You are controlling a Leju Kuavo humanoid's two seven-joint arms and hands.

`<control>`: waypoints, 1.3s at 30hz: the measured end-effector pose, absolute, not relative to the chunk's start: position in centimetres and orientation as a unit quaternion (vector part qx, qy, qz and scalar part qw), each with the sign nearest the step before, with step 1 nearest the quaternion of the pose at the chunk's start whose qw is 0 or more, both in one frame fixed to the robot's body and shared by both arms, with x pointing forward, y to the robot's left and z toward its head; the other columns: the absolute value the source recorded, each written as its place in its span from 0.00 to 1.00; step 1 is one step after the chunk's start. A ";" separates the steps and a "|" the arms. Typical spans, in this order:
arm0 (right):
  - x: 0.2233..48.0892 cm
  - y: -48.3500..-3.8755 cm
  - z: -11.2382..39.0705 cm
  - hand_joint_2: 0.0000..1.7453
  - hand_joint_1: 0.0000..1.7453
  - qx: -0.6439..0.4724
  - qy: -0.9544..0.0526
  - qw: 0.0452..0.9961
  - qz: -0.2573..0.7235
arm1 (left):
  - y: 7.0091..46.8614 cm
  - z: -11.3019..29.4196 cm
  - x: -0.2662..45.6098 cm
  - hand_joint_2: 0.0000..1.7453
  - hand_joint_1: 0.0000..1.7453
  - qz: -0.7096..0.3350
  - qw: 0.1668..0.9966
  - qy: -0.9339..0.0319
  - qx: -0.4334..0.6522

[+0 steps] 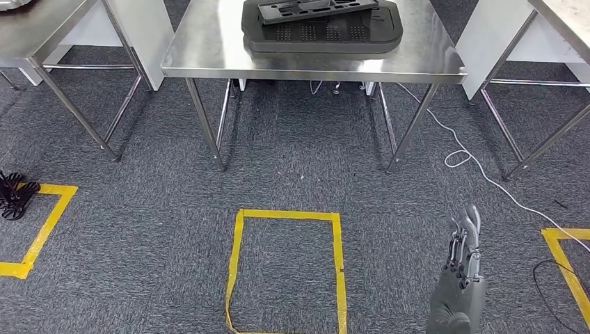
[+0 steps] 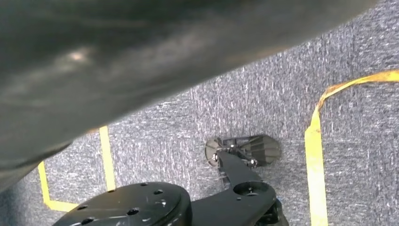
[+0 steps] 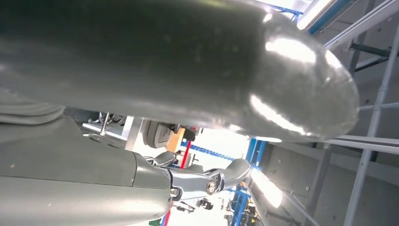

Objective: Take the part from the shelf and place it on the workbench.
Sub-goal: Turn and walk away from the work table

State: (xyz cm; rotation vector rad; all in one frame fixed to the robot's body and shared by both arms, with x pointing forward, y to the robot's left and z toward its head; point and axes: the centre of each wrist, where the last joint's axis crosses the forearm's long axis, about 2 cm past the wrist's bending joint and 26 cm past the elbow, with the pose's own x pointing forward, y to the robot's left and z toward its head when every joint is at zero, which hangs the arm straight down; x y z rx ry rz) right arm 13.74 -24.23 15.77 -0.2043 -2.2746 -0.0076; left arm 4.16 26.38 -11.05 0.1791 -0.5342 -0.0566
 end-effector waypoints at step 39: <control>13.8 -24.2 15.8 0.00 0.00 -0.107 -0.906 0.408 0.019 | 26.5 -11.1 4.0 0.00 0.00 -0.030 0.961 -0.262 0.081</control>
